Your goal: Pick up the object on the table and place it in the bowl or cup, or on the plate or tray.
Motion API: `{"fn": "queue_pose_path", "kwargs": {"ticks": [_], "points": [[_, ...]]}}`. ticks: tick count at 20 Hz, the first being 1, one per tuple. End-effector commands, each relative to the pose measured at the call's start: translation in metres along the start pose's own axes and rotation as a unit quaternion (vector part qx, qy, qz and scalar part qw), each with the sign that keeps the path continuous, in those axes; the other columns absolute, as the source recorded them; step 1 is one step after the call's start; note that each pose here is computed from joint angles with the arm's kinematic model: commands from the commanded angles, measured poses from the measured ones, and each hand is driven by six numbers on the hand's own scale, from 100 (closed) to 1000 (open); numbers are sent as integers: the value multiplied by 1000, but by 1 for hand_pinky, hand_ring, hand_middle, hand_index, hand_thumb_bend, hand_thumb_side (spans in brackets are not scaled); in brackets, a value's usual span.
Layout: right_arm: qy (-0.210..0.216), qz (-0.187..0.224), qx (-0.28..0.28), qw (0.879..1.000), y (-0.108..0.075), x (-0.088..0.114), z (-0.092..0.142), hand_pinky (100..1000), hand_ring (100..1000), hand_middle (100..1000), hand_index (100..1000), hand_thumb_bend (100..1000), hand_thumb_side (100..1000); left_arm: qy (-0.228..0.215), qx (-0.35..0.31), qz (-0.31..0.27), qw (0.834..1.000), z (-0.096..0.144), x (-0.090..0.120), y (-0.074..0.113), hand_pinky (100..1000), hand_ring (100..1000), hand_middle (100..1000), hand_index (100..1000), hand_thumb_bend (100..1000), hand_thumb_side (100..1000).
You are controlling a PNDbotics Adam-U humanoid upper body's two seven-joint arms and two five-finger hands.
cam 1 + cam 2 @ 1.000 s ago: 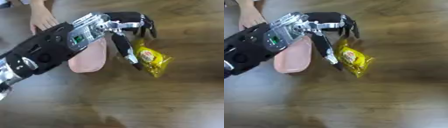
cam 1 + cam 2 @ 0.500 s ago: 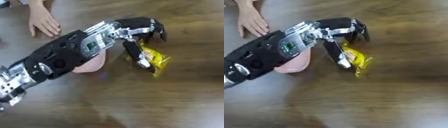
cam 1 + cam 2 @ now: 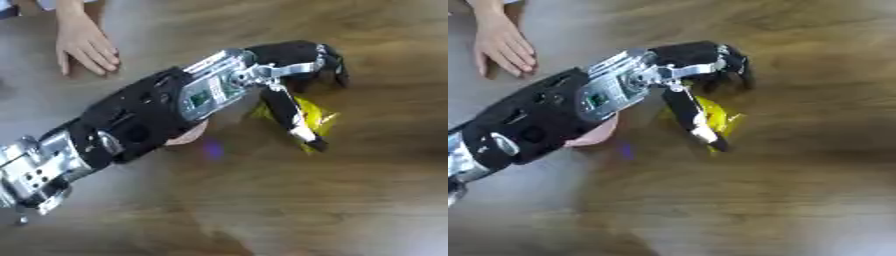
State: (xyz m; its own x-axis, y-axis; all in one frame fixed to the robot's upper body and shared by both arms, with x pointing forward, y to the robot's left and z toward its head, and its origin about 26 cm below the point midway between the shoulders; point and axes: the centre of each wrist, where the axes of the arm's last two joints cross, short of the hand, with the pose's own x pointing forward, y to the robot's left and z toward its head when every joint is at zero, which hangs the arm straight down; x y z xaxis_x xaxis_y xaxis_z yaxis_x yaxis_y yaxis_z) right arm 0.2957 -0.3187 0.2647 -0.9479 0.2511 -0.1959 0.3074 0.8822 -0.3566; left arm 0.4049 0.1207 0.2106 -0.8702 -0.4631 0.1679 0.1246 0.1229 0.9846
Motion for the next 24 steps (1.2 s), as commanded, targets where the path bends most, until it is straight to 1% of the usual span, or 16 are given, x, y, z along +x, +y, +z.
{"fn": "queue_pose_path", "kwargs": {"ticks": [1,4,6,8,10,15,19,21,22,23,24], "points": [[-20,8,0,1000,-8,0,-10,408,534,674,673,100,1000,1,-22,-29,999,9,-6,0,514,639,713,782,728,486],[-20,9,0,1000,-9,0,-11,407,533,673,674,100,1000,-13,-32,-87,996,19,-8,4,536,661,726,794,749,457],[-20,9,0,1000,-9,0,-11,407,533,673,674,100,1000,-20,-32,-121,992,26,-9,5,538,667,729,796,742,453],[-20,9,-1,1000,-9,0,-11,407,533,674,674,100,1000,-27,-29,-149,988,31,-10,5,545,673,733,798,747,442],[-21,8,-2,1000,-9,0,-11,407,533,674,672,100,1000,-32,-28,-174,984,35,-10,6,558,685,739,804,771,425],[-23,7,-6,1000,-9,0,-11,406,533,675,669,100,1000,-37,-31,-212,976,40,-10,9,570,700,748,809,788,422],[-24,7,-8,1000,-9,0,-11,405,533,675,667,100,1000,-35,-34,-227,973,42,-11,11,574,708,753,803,789,424],[-24,7,-9,1000,-9,0,-11,403,533,674,667,100,1000,-30,-33,-235,971,45,-12,12,565,702,747,807,716,441],[-24,7,-10,1000,-9,0,-11,403,533,674,667,100,1000,-28,-30,-240,970,46,-12,13,528,662,722,800,634,417],[-24,7,-10,1000,-9,0,-11,402,533,674,667,100,1000,-26,-27,-245,969,48,-12,14,495,627,683,782,639,363],[-24,7,-11,1000,-9,0,-11,402,532,673,668,100,1000,-23,-19,-252,967,49,-12,16,432,578,627,749,606,210]]}}
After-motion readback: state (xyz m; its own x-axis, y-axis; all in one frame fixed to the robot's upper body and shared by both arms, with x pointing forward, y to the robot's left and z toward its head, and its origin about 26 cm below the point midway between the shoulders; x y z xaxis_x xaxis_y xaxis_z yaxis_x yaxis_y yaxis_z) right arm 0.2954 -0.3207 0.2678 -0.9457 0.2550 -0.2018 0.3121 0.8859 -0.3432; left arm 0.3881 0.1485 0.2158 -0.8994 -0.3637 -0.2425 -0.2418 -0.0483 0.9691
